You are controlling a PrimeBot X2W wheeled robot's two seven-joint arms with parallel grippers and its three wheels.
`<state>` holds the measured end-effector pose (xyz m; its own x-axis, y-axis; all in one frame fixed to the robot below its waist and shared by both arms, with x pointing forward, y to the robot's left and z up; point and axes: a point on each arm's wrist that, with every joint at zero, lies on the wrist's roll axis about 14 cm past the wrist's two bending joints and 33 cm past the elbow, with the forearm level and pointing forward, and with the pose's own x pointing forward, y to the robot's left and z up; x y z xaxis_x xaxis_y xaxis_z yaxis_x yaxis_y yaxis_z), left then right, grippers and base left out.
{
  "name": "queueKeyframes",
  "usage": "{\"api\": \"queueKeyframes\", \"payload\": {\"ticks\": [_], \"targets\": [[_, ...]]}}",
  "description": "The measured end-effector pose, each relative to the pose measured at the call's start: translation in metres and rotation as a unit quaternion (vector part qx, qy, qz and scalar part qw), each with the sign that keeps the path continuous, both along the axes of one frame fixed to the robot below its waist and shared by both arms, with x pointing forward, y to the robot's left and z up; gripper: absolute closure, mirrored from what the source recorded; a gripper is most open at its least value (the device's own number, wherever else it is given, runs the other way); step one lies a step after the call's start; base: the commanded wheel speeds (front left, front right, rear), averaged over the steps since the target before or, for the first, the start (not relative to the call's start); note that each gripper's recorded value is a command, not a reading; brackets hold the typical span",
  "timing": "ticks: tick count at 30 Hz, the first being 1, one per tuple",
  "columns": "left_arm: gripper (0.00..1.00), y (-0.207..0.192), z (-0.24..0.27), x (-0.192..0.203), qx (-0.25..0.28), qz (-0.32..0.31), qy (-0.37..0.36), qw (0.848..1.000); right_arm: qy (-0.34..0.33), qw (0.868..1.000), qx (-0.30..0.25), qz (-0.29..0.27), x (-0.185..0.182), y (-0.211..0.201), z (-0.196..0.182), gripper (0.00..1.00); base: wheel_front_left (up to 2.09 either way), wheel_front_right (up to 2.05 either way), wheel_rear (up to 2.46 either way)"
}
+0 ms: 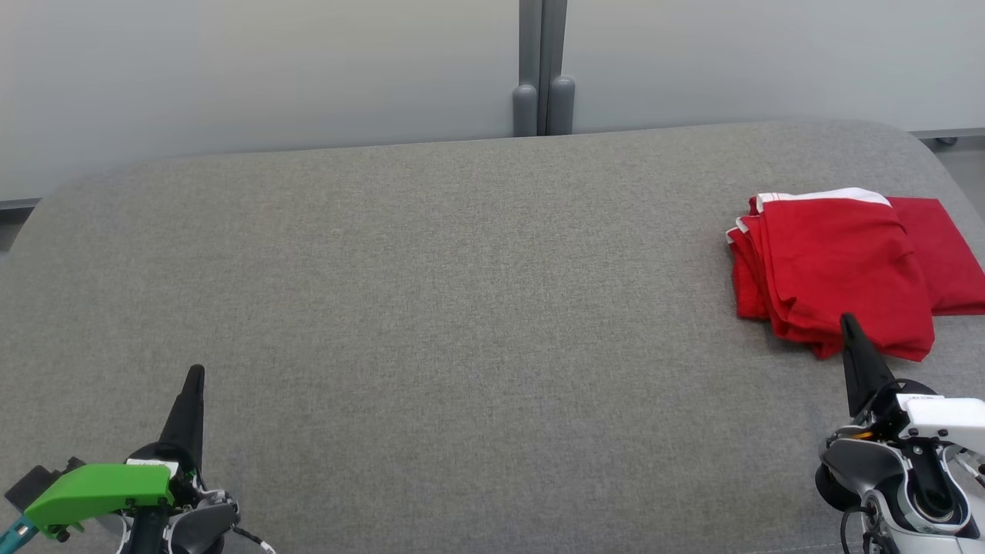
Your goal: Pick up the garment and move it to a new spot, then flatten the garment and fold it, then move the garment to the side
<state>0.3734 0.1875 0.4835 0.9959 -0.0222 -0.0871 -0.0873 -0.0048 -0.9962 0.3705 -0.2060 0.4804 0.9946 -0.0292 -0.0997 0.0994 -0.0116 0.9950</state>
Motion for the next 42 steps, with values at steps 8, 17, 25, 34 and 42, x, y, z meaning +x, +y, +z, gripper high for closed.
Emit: {"api": "queueKeyframes", "payload": {"ticks": [8, 17, 25, 34, 42], "targets": [[1.0, 0.0, 0.0, 0.0, 0.0, 0.0, 0.0, 1.0, 0.0, 1.0, 0.0, 0.0, 0.0, 0.0001, 0.0, 1.0, 0.0, 0.0, 0.0], [1.0, 0.0001, 0.0, 0.0, 0.0, 0.0, 0.0, 1.0, -0.001, 1.0, 0.001, 0.0, 0.0003, 0.0002, 0.0003, 1.0, 0.0, 0.0, 0.0], [1.0, 0.0002, 0.0001, 0.0, 0.0, 0.0, 0.0, 1.0, -0.001, 1.0, 0.001, 0.0, 0.0003, 0.0005, 0.0003, 1.0, 0.0, 0.0, 0.0], [1.0, 0.0002, 0.0, 0.0001, 0.0, 0.0, 0.0, 1.0, -0.001, 1.0, 0.001, 0.0, 0.0004, 0.0004, 0.0003, 1.0, 0.0, 0.0, 0.0], [1.0, 0.0003, 0.0001, 0.0001, 0.0, 0.0, 0.0, 1.0, -0.001, 1.0, 0.001, 0.0, 0.0004, 0.0004, 0.0004, 1.0, 0.0, 0.0, 0.0]]}}
